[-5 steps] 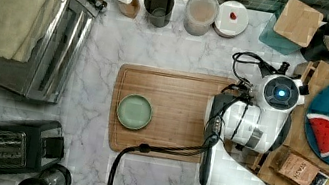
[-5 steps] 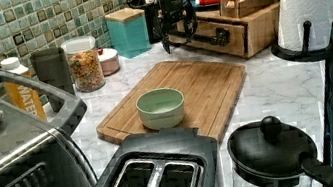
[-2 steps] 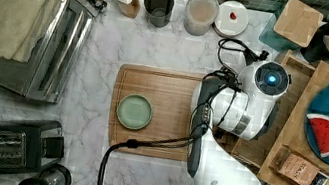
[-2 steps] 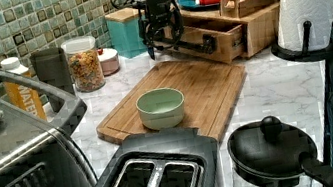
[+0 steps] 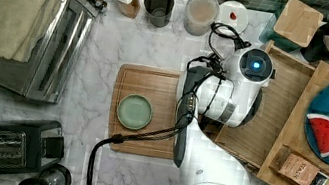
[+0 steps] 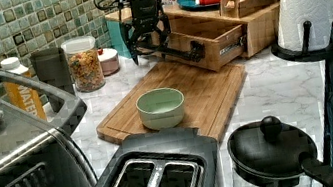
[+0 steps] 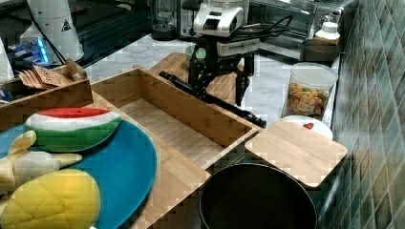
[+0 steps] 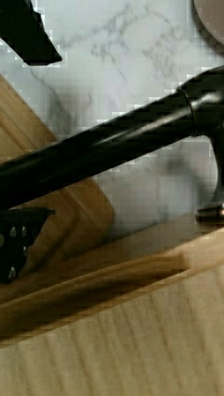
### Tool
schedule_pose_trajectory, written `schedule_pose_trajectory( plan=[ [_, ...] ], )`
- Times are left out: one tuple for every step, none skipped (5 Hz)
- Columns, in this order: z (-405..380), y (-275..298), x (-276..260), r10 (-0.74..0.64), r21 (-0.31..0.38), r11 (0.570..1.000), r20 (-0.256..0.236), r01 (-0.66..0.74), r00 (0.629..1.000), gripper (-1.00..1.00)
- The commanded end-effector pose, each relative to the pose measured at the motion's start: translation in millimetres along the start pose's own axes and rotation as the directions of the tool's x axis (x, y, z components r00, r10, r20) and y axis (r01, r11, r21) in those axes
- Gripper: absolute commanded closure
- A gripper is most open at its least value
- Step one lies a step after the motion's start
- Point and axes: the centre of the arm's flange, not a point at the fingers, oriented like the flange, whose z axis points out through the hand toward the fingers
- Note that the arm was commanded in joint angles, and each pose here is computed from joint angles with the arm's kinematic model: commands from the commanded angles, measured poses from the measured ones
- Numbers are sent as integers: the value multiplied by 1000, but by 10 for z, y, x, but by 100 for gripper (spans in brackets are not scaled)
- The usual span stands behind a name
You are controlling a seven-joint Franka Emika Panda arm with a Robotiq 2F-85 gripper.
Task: Open the drawer.
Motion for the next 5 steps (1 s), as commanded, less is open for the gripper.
schedule_pose_trajectory(
  plan=[
    [-100, -1916, -1163, -198, 78, 978, 58, 193, 978, -100],
    [-53, -2180, -1230, -220, 95, 972, 45, 215, 975, -100],
    [-43, -2361, -1204, -155, 84, 986, 95, 147, 983, -100],
    [-42, -2361, -1205, -155, 83, 986, 95, 147, 983, -100],
    [-42, -2361, -1205, -155, 83, 986, 95, 147, 983, -100]
  ],
)
